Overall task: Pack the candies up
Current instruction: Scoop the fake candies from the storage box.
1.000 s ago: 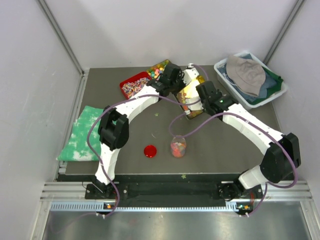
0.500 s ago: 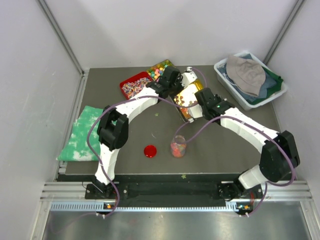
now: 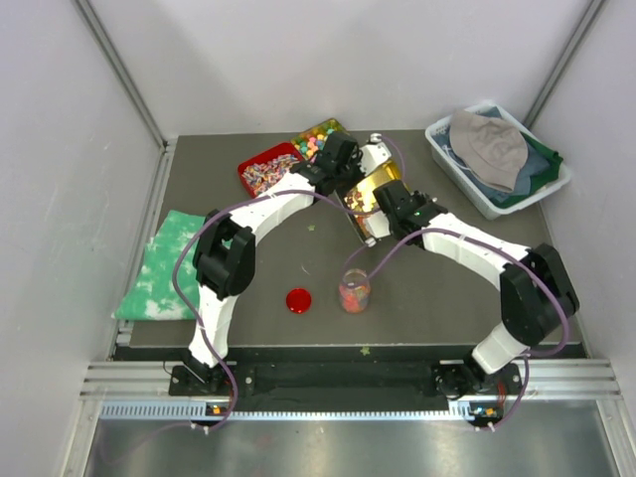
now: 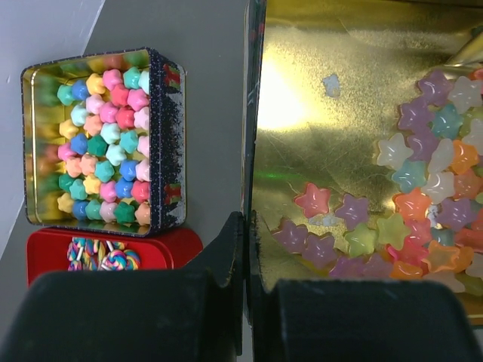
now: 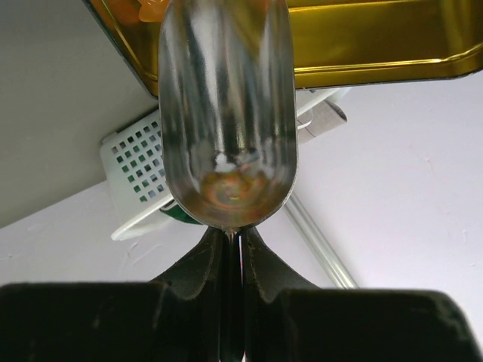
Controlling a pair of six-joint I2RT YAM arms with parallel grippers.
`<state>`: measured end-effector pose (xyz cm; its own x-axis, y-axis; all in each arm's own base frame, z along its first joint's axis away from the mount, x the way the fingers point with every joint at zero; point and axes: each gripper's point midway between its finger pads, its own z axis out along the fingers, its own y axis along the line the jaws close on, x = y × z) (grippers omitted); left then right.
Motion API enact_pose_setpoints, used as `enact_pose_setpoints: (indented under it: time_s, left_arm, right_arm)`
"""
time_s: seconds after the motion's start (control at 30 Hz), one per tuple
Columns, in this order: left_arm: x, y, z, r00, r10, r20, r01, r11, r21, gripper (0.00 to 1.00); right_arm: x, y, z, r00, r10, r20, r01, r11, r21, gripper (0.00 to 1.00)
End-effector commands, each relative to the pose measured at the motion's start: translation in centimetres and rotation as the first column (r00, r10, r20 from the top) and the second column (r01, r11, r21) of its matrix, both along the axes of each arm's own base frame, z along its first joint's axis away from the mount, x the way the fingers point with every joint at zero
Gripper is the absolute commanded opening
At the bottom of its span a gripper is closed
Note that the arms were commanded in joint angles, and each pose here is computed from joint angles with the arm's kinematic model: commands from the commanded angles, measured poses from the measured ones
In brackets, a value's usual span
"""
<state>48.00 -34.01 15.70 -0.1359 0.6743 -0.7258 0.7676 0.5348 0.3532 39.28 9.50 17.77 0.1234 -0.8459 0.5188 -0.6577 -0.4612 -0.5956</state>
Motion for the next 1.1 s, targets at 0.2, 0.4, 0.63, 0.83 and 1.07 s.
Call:
enact_pose_setpoints:
  time_s: [0.2, 0.4, 0.63, 0.83, 1.07]
  left_arm:
    - [0.3, -2.1, 9.3, 0.990, -0.022, 0.140, 0.047, 0.983, -0.178, 0.00]
    - [0.1, -2.0, 9.3, 0.990, -0.030, 0.137, 0.054, 0.983, -0.173, 0.00]
    - [0.0, -2.0, 9.0, 0.992, -0.026, 0.125, 0.048, 0.983, -0.176, 0.00]
    - [0.0, -1.9, 9.3, 0.992, -0.025, 0.127, 0.048, 0.983, -0.175, 0.00]
    - [0.1, -1.9, 9.5, 0.992, -0.008, 0.124, 0.031, 0.982, -0.185, 0.00]
  right_arm:
    - [0.7, 1.0, -2.1, 1.000, 0.010, -0.003, -0.010, 1.000, 0.001, 0.00]
    - [0.0, 1.3, -0.9, 0.997, -0.031, -0.070, 0.036, 0.996, 0.083, 0.00]
    - [-2.1, 1.3, -2.1, 0.983, -0.030, -0.179, 0.055, 0.990, 0.133, 0.00]
    - [-2.1, 0.8, -3.4, 0.988, -0.038, -0.148, 0.054, 0.992, 0.111, 0.00]
    - [-3.1, 2.0, -5.0, 0.970, -0.079, -0.228, 0.129, 0.968, 0.213, 0.00]
